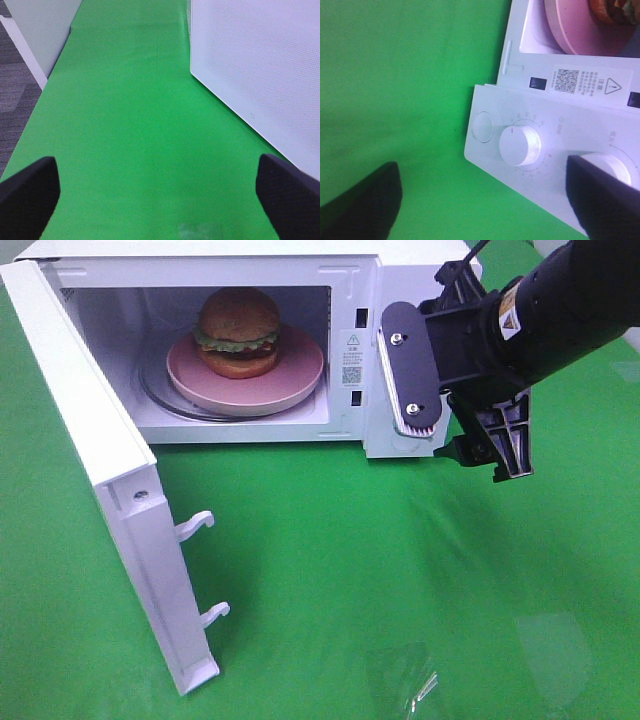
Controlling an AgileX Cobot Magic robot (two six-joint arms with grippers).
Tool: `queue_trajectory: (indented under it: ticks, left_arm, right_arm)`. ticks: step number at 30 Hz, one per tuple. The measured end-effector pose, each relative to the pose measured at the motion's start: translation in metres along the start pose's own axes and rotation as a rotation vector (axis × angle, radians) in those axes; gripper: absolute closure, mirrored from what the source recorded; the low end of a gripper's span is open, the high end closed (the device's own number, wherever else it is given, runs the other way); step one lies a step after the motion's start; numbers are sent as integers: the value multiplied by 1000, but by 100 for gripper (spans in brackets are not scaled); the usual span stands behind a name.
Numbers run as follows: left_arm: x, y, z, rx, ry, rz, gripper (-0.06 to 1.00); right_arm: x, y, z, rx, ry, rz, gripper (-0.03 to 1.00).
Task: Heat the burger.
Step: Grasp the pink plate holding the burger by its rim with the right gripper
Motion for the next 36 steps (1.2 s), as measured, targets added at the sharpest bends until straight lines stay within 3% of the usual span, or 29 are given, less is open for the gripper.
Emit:
queue_trajectory:
  ticks: [5,19,36]
  left_arm:
    - [0,0,0,0,0,0,-4]
    - [0,0,0,0,0,0,-4]
    - [0,0,0,0,0,0,-4]
  right_arm:
    - [-1,0,0,-3,5,-7,2]
    - [-3,-14,-1,-18,40,18,3]
    - [-26,-51,-54,-58,32,39,7]
Point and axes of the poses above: a point on each arm's last joint axis where the gripper is mounted, z pointing back along that axis away from the gripper, x along the wrist's bending axis when the last joint is at zero, y = z × x, the point moved 2 cm from there along -z, pointing out along that axis toward the gripper, and after that the axes turned 1 degree about z, right-handed, at the moved point
